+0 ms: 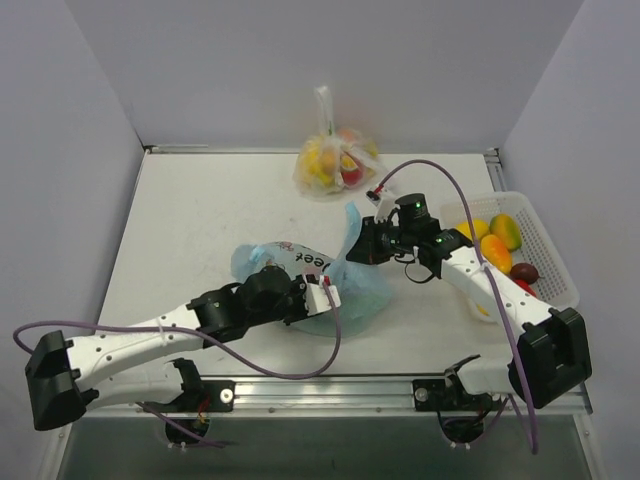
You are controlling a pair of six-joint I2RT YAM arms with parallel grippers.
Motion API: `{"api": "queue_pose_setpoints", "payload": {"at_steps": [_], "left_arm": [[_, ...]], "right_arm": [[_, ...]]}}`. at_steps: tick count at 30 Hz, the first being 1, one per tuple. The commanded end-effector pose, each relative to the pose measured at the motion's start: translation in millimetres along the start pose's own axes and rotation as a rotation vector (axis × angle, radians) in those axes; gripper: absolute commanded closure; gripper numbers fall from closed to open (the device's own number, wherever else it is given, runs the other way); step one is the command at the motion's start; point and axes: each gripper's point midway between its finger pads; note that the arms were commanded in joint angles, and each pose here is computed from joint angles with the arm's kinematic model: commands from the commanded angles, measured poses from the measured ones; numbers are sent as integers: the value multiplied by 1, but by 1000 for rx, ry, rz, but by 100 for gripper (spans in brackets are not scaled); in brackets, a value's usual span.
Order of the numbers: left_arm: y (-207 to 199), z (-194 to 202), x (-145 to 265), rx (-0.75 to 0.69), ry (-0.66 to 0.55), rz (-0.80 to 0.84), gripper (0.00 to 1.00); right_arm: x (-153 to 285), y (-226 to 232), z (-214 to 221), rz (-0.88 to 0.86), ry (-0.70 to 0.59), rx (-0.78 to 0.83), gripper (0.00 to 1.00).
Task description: Place the fake fruits into the plastic bag and tie a complex knot
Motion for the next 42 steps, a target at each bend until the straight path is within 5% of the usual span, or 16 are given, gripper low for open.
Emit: {"api": "queue_pose_setpoints", "payload": {"at_steps": [1, 8, 14, 18, 19, 25, 32, 33, 35, 38, 42], "left_arm": [[9, -32, 32, -60, -86, 26, 57], [55, -48, 44, -211, -79, -142, 47], [41, -38, 19, -328, -55, -60, 38], [45, -24, 3, -318, 2, -88, 95], [39, -19, -3, -331, 12, -57, 100], [-31, 25, -24, -373, 49, 250, 100], [-40, 44, -32, -377, 69, 265, 100], [-37, 37, -29, -347, 59, 254, 94], [-16, -3, -7, -291, -27, 204, 66], [5, -79, 50, -176, -269, 177, 33], [29, -121, 128, -57, -428, 115, 14]], "right_arm": [[10, 14, -27, -23, -89, 83, 100], [8, 18, -16, -51, -54, 125, 100], [9, 17, -12, -50, -44, 133, 100], [12, 18, -8, -55, -40, 139, 100], [13, 19, -9, -57, -44, 138, 100], [16, 24, -17, -70, -60, 73, 100], [13, 34, -22, -108, -55, 4, 100], [13, 33, -23, -106, -57, 2, 100], [12, 29, -23, -93, -59, 5, 100], [12, 24, -22, -80, -57, 9, 100], [13, 18, -19, -71, -40, 35, 100]]}}
Point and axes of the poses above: each gripper's point midway between its finger pads, its own x axis back along the fingers, its own y axis along the line the jaws close on, z = x × y, and after that the axes turned 13 degrees about -x, right-handed
